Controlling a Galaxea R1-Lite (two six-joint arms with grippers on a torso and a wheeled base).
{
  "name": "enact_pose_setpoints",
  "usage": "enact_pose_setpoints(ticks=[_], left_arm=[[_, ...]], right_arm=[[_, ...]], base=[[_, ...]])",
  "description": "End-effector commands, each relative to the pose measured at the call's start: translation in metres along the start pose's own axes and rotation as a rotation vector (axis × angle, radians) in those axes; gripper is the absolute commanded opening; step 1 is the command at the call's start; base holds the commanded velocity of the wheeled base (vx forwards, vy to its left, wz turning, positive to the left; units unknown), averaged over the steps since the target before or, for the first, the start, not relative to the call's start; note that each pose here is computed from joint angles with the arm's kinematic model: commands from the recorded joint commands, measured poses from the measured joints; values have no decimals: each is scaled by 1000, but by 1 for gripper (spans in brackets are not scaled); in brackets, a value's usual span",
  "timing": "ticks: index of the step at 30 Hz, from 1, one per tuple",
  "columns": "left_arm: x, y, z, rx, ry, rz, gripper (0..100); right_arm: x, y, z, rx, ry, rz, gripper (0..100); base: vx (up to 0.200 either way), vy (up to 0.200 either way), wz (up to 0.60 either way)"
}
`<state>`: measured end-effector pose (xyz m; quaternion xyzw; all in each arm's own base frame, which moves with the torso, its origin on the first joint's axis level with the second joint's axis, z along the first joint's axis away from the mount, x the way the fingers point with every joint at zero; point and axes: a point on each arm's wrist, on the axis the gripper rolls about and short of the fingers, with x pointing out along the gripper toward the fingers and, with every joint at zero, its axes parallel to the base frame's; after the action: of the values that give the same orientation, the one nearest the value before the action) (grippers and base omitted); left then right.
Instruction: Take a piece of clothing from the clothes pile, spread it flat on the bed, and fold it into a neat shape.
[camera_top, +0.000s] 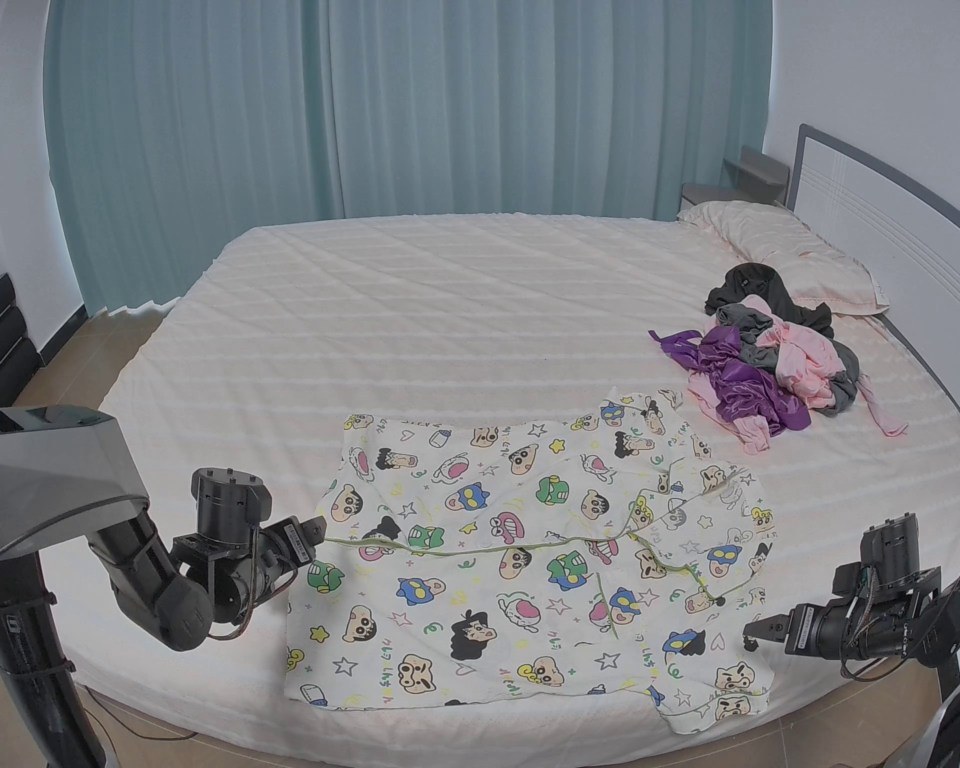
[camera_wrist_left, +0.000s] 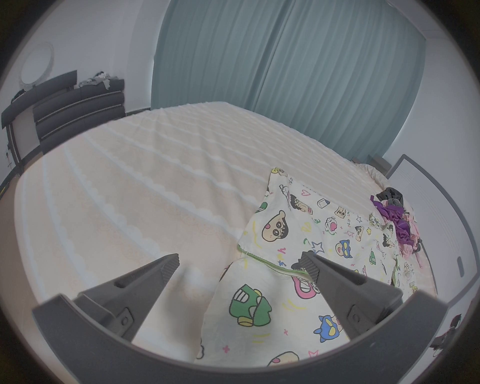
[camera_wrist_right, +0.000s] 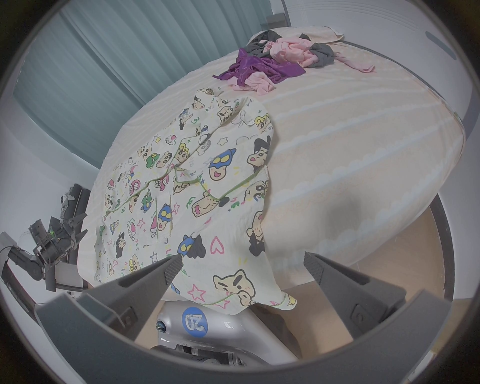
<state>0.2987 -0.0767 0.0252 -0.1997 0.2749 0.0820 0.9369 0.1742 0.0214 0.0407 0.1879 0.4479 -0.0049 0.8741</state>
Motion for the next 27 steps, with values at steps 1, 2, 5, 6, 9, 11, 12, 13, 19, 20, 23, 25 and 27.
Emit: enact_pose_setpoints(ticks=[1,2,5,6,9,11,12,13,19,20,23,25,27], left_arm=[[-18,-6,3,4,-37,-8,100],[-18,-5,3,2,-38,1,100],[-19,-3,1,0,-38,11,100],[-21,-3,0,-5,-44,4,100],[-23,-5,2,-21,-91,-30,100],[-23,-5,2,-23,-93,-32,100],[-23,-5,1,-23,-92,-31,100],[-23,-5,1,-24,-91,-32,100],[-20,-3,0,-25,-87,-27,100],[-19,-3,-1,-23,-84,-26,100],[-17,-3,-2,-22,-77,-26,100],[-16,-3,-2,-25,-75,-26,100],[-13,-2,-3,-33,-71,-23,100]], right_arm=[[7,-2,-3,4,38,-13,100],[7,-2,-3,4,38,-13,100],[6,-2,-3,3,38,-11,100],[7,-2,-3,3,39,-11,100],[7,-2,-3,5,39,-11,100],[7,-2,-3,5,39,-11,100],[7,-2,-3,4,37,-12,100],[7,-1,-3,2,38,-10,100],[6,-1,-3,1,32,-9,100],[6,-1,-3,1,32,-9,100],[6,-1,-3,0,31,-7,100],[5,-1,-3,0,30,-7,100],[5,-1,-2,-1,28,-6,100]], base=[[0,0,0],[0,0,0],[0,0,0],[0,0,0],[0,0,0],[0,0,0],[0,0,0],[200,0,0],[200,0,0],[200,0,0],[67,0,0],[0,0,0],[0,0,0]])
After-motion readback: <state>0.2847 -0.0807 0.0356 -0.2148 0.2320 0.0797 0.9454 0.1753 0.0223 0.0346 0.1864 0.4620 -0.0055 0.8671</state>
